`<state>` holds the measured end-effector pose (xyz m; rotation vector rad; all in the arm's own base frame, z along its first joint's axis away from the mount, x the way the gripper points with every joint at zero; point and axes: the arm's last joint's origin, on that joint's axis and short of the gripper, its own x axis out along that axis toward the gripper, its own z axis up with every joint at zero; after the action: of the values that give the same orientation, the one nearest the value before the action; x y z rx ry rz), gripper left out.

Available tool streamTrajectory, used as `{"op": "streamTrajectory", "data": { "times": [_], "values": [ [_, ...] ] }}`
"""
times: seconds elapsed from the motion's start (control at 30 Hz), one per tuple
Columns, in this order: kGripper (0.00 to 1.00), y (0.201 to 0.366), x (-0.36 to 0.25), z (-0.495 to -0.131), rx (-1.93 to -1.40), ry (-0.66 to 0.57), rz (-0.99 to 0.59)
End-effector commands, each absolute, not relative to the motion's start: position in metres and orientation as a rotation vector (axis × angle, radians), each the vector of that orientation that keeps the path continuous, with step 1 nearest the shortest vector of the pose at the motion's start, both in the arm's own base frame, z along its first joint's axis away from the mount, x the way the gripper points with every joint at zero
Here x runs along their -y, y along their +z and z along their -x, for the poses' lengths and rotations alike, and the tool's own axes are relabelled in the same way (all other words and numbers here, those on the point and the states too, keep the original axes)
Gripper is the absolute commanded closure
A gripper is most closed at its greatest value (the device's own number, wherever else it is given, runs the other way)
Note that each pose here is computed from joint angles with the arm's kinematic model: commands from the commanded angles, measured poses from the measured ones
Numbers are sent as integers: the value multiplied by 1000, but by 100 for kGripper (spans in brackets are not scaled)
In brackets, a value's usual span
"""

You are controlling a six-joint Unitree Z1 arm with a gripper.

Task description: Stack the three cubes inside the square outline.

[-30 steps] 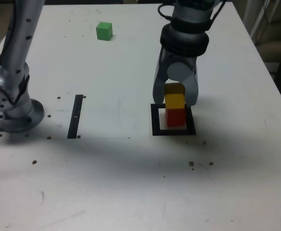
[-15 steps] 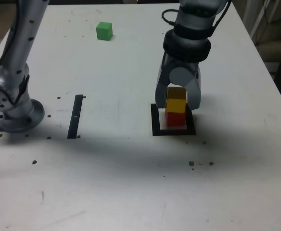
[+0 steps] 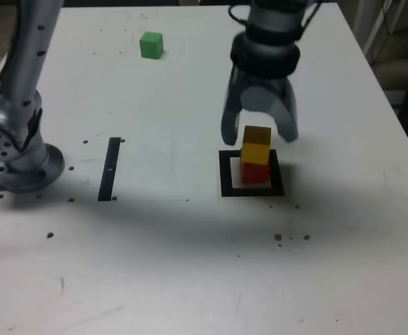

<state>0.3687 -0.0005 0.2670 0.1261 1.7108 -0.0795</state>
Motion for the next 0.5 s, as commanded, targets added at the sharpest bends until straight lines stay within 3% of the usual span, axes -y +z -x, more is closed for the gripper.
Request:
{"op": "streamTrajectory", "data": {
  "times": [0.0, 0.47],
  "values": [
    [1, 279, -10, -358, -1697, -43, -115],
    [1, 298, -80, -317, -1718, 94, 26]
  ]
}}
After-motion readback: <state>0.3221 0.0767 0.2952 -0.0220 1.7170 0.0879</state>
